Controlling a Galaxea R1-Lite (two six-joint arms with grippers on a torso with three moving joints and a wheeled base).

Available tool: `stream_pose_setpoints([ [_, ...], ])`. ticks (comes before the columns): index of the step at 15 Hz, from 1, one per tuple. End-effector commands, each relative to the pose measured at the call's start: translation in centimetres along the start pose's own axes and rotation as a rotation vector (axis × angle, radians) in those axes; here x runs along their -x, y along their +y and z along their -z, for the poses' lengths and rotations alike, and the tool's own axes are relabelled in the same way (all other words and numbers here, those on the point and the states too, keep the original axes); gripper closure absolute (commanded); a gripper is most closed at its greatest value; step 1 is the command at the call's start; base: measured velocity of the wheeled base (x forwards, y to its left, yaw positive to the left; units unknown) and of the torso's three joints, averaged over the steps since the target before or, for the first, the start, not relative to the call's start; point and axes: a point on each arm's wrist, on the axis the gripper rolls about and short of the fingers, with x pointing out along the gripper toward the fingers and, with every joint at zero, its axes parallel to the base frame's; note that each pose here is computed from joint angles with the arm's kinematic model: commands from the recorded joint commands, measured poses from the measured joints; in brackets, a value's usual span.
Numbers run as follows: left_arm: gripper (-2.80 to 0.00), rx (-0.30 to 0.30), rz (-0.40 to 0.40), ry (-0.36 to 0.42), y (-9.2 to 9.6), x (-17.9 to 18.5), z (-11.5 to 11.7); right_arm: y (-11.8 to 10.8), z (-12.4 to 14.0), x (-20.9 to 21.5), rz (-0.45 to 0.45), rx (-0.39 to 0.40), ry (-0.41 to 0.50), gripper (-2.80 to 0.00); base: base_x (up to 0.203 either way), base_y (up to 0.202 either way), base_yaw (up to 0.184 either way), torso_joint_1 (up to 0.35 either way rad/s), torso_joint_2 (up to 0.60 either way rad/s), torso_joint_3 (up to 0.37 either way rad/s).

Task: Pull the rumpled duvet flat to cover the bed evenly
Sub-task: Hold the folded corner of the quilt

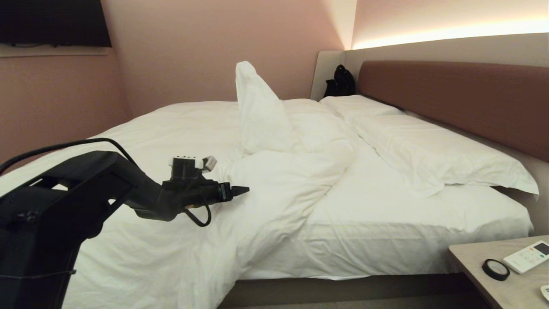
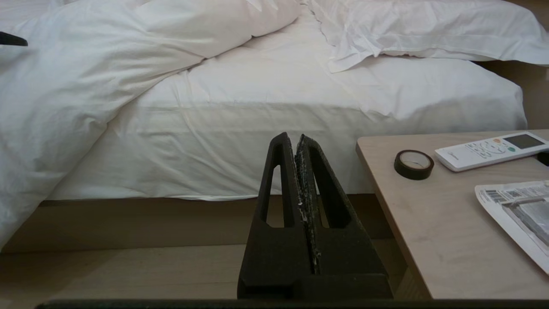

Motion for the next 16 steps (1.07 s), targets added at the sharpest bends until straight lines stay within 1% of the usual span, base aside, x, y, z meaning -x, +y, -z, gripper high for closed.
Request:
stream_pose_setpoints([
  [1, -2.8, -0.017, 0.005, 0.021, -0.27, -0.86, 0.89, 0.0, -0.01, -0.01, 0.001, 0.001, 0.001, 0.0, 0.0, 0.0, 0.0, 0.0, 0.0, 0.0],
  [3, -2.8, -0.017, 0.004, 0.021, -0.27, -0.86, 0.89, 0.0, -0.01, -0.01, 0.001, 0.001, 0.001, 0.0, 0.0, 0.0, 0.0, 0.0, 0.0, 0.0],
  [4, -2.8, -0.016, -0.011, 0.029, -0.23, -1.32, 1.41, 0.0, -0.01, -0.01, 0.001, 0.001, 0.001, 0.0, 0.0, 0.0, 0.0, 0.0, 0.0, 0.0],
  [7, -2.8, -0.021, -0.015, 0.025, -0.33, -1.4, 1.29, 0.0, -0.01, -0.01, 0.0, 0.0, 0.001, 0.0, 0.0, 0.0, 0.0, 0.0, 0.0, 0.0],
  [9, -2.8, -0.037, -0.035, 0.019, -0.38, -1.47, 1.23, 0.0, -0.01, -0.01, 0.0, 0.001, 0.001, 0.0, 0.0, 0.0, 0.0, 0.0, 0.0, 0.0],
  [16, -2.8, -0.032, -0.05, 0.048, -0.29, -1.42, 1.58, 0.0, -0.01, -0.01, 0.0, 0.0, 0.001, 0.0, 0.0, 0.0, 0.0, 0.0, 0.0, 0.0],
])
